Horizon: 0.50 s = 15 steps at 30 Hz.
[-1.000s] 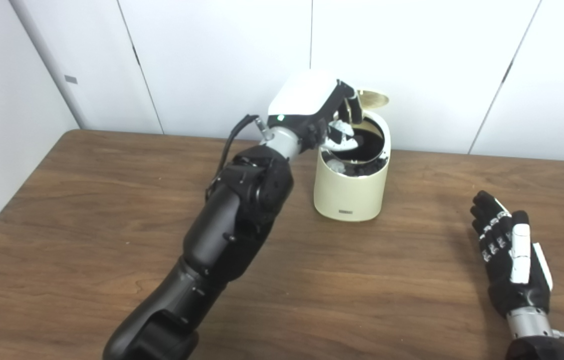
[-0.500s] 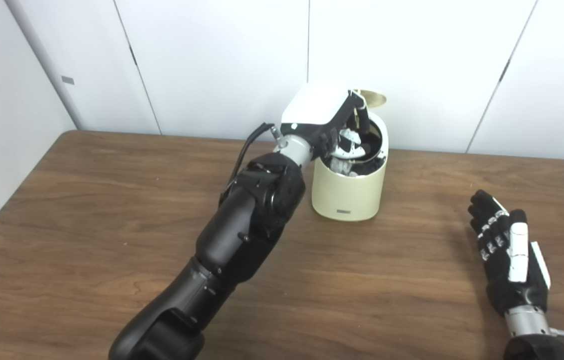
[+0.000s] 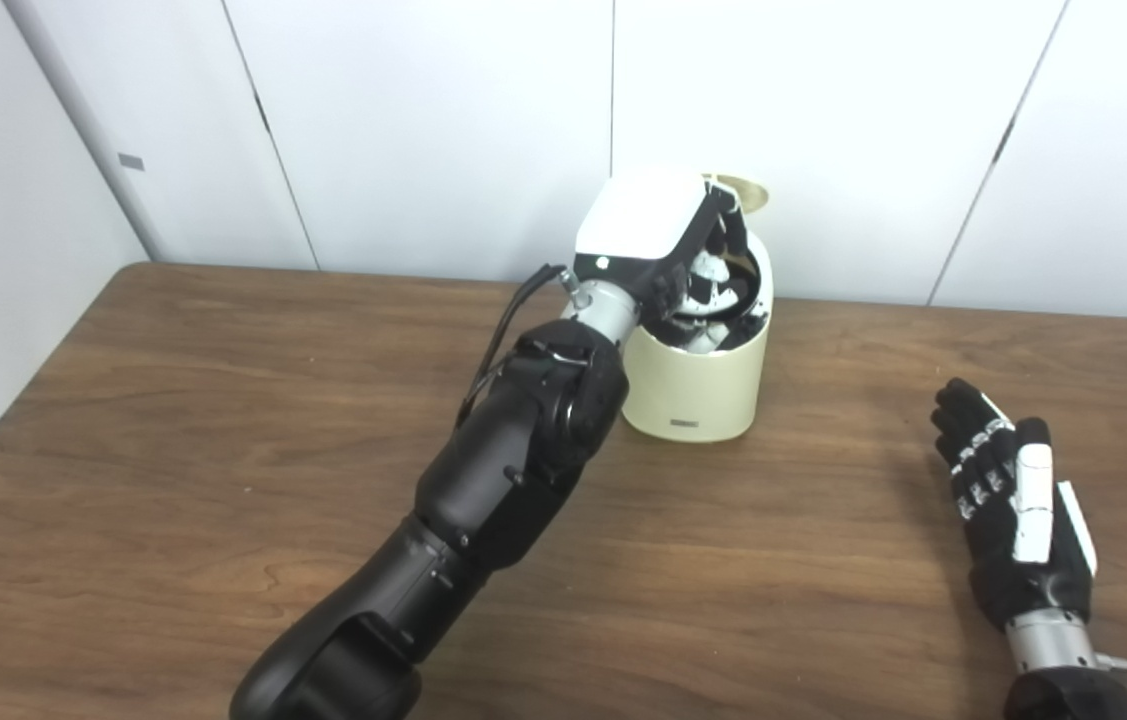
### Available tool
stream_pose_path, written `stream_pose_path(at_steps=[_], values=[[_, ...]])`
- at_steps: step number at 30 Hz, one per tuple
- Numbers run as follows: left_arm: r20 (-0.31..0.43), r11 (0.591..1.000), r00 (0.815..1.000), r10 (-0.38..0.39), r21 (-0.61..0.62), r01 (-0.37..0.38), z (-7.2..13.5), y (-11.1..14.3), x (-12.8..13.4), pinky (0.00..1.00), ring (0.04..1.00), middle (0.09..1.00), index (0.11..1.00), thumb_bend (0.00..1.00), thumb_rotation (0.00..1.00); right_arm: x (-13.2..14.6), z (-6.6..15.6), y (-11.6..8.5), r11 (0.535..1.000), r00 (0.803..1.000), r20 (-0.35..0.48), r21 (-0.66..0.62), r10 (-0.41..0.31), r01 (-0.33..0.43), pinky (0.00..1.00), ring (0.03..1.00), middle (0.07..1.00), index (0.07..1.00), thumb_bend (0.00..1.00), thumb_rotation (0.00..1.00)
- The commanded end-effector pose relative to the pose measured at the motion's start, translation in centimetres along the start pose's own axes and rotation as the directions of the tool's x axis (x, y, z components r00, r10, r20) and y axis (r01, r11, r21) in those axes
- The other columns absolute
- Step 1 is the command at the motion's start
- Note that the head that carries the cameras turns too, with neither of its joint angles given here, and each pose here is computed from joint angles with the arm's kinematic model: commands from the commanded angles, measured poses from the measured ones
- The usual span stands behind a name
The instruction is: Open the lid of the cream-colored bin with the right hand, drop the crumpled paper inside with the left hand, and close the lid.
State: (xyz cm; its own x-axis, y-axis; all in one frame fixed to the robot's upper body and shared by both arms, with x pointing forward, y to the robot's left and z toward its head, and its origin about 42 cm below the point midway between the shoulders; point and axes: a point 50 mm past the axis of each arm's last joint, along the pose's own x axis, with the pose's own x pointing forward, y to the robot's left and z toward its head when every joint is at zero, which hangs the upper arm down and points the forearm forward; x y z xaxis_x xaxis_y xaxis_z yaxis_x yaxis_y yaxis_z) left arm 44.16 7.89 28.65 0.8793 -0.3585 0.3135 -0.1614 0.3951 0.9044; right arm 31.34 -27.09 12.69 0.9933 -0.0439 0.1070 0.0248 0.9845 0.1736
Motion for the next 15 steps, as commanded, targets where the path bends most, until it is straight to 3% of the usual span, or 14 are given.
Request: stream_pose_path(at_steps=[1,7,15], values=[[0.084,0.994,0.991,0.107,0.021,-0.109,1.2,2.3,1.7,0.26,0.405,0.543,0.519,0.46,0.0,0.0,0.2,0.3,1.0,1.0,0.025,0.016,0.005,-0.005,0.97,0.913,0.868,0.815,0.5,0.94],[0.164,0.985,0.972,0.166,0.014,-0.171,0.4,1.3,1.7,0.28,0.406,0.508,0.527,0.47,0.0,0.2,0.5,-0.1,1.0,1.0,0.026,0.027,0.005,-0.006,0.98,0.914,0.853,0.803,0.52,0.94],[0.167,0.989,0.976,0.142,0.001,-0.145,0.1,1.4,1.7,0.29,0.407,0.497,0.536,0.47,0.0,0.2,0.8,-0.1,1.0,1.0,0.024,0.019,0.011,-0.011,0.98,0.899,0.815,0.787,0.53,0.95]])
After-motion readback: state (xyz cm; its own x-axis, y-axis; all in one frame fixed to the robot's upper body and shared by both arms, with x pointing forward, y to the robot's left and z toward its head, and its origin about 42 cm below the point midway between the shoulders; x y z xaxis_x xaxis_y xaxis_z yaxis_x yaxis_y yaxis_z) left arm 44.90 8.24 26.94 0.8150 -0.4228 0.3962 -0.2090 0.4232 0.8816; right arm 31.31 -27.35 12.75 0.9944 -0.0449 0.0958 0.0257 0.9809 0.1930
